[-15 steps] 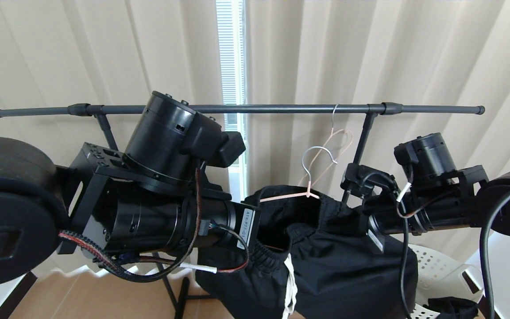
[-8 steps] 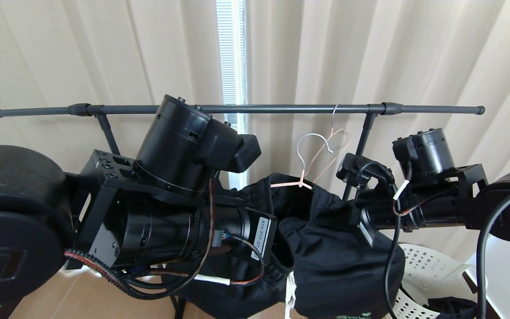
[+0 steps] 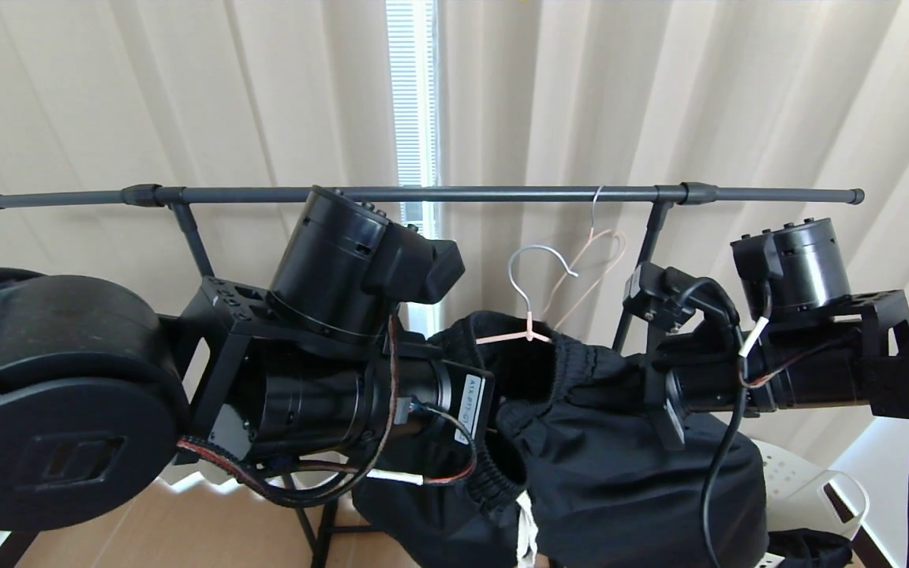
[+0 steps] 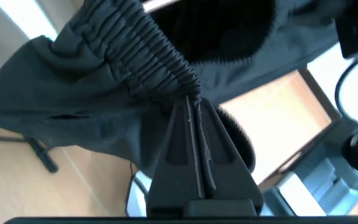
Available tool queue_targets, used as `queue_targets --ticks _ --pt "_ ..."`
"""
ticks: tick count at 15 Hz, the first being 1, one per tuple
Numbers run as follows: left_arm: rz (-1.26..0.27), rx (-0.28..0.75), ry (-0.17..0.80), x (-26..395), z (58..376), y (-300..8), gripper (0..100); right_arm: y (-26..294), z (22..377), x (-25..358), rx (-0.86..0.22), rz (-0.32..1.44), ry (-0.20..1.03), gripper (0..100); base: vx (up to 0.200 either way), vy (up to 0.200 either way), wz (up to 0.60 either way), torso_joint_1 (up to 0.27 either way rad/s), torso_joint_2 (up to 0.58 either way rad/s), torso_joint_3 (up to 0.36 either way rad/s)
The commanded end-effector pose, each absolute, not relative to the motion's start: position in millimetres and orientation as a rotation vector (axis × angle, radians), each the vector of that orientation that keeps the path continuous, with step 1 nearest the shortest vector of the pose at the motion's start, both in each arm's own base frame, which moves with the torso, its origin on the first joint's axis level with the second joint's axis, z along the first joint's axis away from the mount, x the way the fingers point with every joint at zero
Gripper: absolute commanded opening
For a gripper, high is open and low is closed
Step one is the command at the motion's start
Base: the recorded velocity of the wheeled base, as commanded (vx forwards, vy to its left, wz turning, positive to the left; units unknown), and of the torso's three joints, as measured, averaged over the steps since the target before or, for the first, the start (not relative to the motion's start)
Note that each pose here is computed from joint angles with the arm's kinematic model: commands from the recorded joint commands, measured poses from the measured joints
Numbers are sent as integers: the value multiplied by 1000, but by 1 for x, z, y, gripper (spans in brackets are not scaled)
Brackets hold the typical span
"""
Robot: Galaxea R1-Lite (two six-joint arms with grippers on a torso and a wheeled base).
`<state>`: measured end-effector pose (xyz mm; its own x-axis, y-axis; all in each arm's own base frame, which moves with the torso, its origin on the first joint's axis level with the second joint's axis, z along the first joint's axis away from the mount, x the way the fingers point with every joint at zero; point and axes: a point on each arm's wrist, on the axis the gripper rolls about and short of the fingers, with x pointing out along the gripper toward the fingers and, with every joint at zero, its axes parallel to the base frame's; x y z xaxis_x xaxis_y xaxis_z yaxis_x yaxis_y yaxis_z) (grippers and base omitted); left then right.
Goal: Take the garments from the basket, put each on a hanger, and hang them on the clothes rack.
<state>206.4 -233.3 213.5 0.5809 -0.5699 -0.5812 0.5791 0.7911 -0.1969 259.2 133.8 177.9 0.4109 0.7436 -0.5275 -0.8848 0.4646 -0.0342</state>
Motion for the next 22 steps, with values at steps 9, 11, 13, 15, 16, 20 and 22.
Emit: queue_targets --ticks 9,11,13,15,16,20,22 --pt "-719 117 589 206 184 -232 0 132 188 250 -309 1108 437 0 0 0 0 0 0 0" --pt "-722 126 587 207 183 -233 0 131 190 247 -306 1113 430 0 0 0 0 0 0 0" --pt "-723 126 582 208 184 -234 0 133 191 244 -309 1123 424 0 0 0 0 0 0 0" --pt "-722 123 578 209 185 -235 100 134 193 240 -312 1133 417 0 0 0 0 0 0 0" --pt "-719 122 582 212 183 -238 100 133 195 237 -314 1133 408 0 0 0 0 0 0 0" --pt "-688 126 572 212 184 -238 100 132 196 236 -312 1136 403 0 0 0 0 0 0 0" --pt "-673 131 567 208 185 -234 100 133 196 236 -312 1136 405 0 0 0 0 0 0 0"
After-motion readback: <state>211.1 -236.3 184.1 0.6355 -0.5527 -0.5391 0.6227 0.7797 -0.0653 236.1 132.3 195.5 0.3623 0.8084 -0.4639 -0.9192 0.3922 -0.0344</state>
